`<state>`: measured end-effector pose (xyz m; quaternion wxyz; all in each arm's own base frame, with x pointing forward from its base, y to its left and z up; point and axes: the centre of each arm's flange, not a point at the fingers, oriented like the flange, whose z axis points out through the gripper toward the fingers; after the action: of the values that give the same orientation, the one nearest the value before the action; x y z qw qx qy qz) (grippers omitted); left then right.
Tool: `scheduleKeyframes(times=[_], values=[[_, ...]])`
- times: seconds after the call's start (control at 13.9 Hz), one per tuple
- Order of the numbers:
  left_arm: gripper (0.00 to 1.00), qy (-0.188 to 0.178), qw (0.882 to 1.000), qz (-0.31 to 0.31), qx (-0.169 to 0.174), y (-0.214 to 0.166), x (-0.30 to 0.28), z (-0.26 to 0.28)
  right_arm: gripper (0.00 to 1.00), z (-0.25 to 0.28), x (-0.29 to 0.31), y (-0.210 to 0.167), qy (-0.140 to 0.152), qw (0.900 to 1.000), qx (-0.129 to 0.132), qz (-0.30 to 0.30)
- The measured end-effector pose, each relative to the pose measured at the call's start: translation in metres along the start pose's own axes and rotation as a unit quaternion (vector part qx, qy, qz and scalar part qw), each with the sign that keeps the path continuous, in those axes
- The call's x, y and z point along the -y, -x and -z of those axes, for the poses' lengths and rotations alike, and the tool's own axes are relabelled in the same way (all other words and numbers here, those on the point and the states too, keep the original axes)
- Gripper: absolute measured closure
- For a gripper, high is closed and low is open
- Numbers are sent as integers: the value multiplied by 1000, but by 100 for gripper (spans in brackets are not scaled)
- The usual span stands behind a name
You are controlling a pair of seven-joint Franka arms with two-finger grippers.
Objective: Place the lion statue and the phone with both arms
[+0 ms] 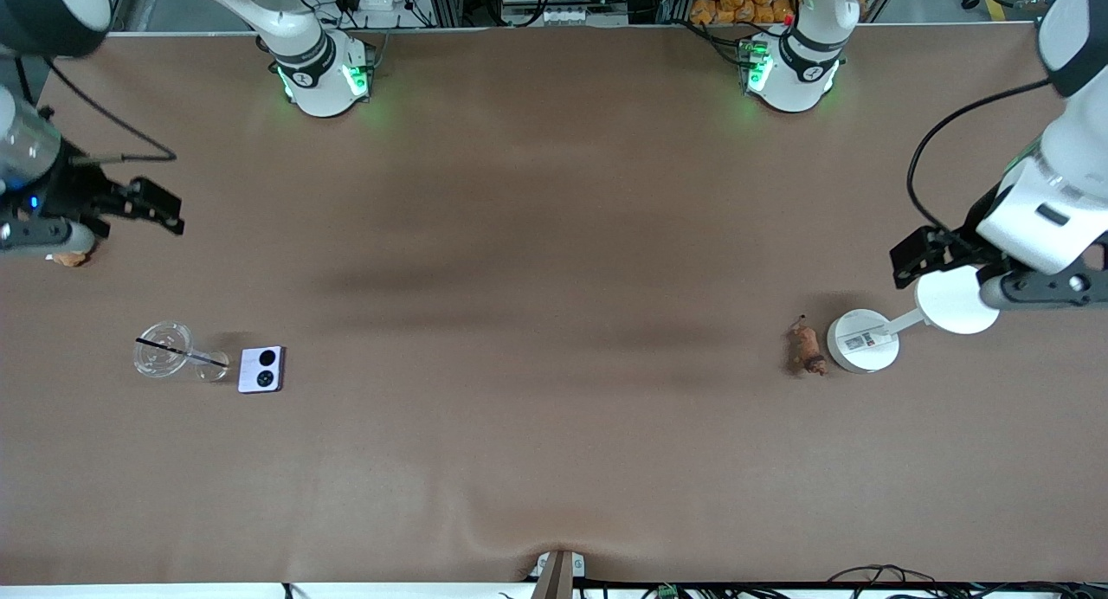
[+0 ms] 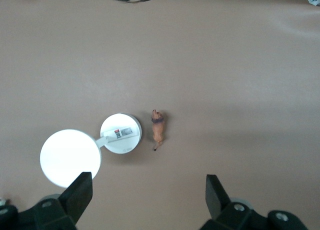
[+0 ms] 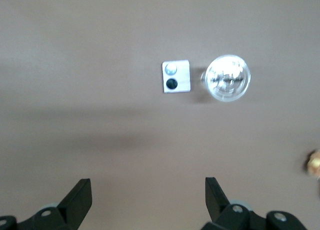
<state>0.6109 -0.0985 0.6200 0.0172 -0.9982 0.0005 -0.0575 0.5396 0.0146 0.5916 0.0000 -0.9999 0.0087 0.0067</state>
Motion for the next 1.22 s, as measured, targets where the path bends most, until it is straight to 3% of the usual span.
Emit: scheduleKeyframes(times=[0.43, 0.86, 1.22], values=[[0, -1, 1000, 16, 20, 55, 7, 16, 0, 13, -22, 15, -9, 998, 36, -41], [0, 14, 999, 28, 30, 107, 26, 32, 0, 27, -22, 16, -12, 999, 31, -34], [0, 12, 999, 29, 40, 110, 30, 40, 0, 26, -10, 16, -11, 999, 33, -16]])
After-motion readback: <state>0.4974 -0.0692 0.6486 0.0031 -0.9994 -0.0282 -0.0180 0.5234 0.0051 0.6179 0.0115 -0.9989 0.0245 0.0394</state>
